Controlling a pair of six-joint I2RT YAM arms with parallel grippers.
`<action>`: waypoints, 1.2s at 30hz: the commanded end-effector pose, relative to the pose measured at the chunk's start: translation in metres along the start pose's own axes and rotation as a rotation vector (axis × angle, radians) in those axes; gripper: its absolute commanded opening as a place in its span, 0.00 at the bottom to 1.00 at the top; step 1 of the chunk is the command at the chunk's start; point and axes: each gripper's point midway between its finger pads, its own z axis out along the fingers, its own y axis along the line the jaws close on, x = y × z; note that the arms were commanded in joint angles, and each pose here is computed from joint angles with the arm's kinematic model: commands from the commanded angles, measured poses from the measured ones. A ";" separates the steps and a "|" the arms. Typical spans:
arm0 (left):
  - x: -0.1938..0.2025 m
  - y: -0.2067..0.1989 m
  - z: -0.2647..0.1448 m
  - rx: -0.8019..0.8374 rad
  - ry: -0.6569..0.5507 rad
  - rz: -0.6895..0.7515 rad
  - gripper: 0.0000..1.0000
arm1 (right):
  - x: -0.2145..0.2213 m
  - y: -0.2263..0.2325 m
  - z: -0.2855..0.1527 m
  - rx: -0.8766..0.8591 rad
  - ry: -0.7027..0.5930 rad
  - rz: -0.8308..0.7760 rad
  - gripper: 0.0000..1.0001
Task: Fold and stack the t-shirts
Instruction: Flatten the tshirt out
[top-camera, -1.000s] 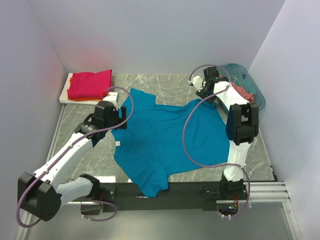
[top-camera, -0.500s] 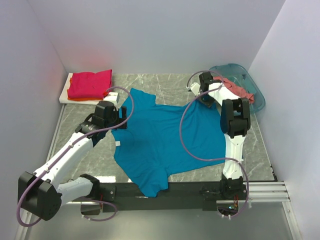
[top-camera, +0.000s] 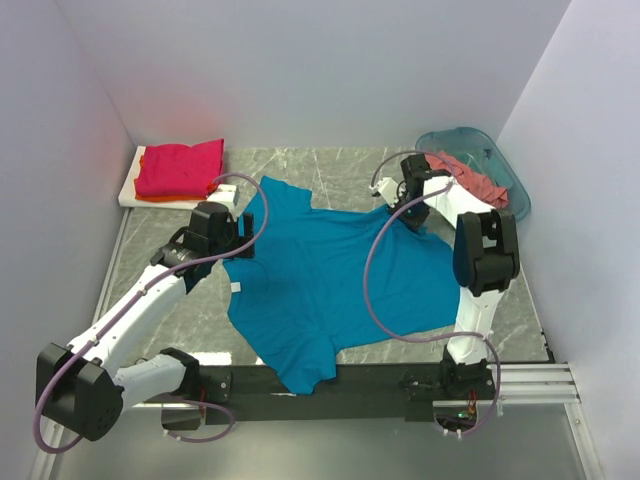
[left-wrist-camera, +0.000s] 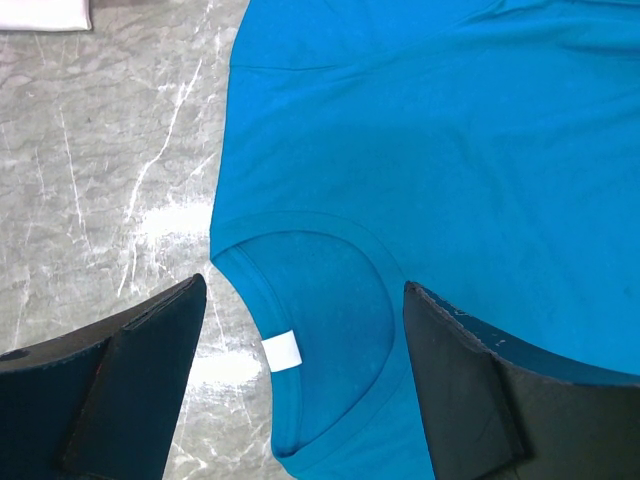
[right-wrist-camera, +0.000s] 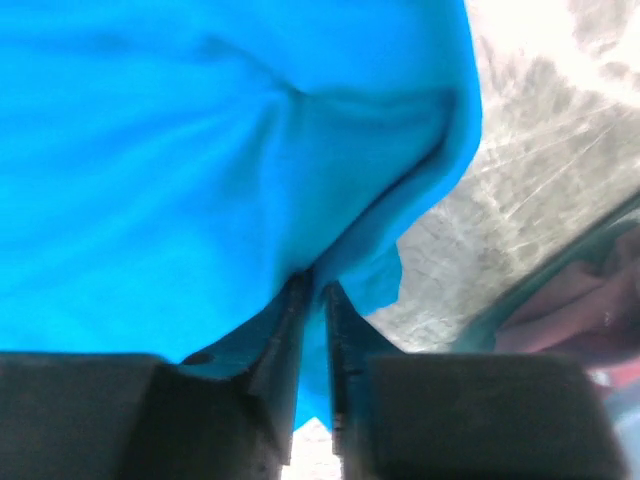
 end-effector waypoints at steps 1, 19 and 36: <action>-0.005 -0.004 0.001 0.019 -0.019 0.009 0.85 | -0.019 0.009 -0.027 -0.029 -0.095 -0.042 0.27; -0.006 -0.004 0.000 0.020 -0.020 0.008 0.85 | 0.007 -0.062 0.002 0.057 0.035 0.136 0.36; -0.004 -0.004 0.002 0.019 -0.015 0.011 0.85 | 0.021 -0.049 0.029 -0.005 0.093 0.137 0.00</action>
